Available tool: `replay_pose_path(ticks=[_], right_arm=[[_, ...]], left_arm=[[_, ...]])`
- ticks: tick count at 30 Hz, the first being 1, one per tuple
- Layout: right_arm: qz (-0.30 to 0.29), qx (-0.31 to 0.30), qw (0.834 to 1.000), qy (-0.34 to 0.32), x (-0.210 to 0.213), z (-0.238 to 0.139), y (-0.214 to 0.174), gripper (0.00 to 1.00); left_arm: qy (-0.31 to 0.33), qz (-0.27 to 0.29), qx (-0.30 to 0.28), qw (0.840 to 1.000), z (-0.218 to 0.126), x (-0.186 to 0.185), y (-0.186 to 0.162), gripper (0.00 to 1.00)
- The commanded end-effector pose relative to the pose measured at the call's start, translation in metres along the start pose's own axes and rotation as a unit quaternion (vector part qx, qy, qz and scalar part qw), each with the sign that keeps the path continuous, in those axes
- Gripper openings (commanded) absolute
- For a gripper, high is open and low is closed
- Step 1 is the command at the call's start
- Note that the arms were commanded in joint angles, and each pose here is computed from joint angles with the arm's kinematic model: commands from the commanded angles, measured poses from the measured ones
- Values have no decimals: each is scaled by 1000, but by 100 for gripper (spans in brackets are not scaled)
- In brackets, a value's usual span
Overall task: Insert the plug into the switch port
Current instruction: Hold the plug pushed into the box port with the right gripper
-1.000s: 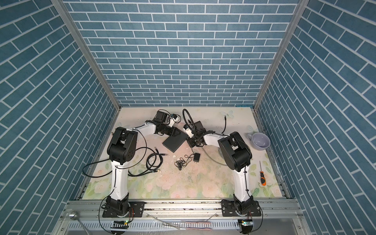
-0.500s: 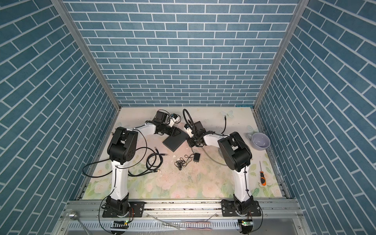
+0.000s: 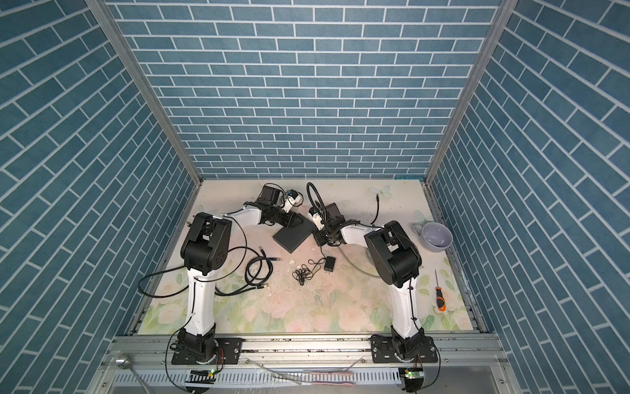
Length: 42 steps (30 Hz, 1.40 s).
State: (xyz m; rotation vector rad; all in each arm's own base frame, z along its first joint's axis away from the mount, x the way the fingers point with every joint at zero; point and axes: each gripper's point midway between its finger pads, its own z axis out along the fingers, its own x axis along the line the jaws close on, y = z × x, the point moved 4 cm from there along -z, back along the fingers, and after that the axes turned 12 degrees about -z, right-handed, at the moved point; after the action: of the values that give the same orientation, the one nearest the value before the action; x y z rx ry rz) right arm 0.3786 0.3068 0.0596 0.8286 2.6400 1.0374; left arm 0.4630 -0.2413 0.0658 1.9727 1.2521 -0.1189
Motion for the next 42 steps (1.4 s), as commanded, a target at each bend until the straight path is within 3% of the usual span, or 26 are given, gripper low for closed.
replay_pose_path(ticks=[1, 12, 42], right_arm=[[-71, -231, 970, -7, 9, -5, 104, 0], [-101, -248, 962, 60, 27, -5, 113, 0], [-81, -260, 961, 47, 18, -1, 135, 0]], left_arm=[[-160, -58, 214, 962, 41, -76, -121, 49], [-177, -59, 233, 955, 41, -83, -133, 48], [-209, -78, 256, 940, 47, -113, -159, 47]])
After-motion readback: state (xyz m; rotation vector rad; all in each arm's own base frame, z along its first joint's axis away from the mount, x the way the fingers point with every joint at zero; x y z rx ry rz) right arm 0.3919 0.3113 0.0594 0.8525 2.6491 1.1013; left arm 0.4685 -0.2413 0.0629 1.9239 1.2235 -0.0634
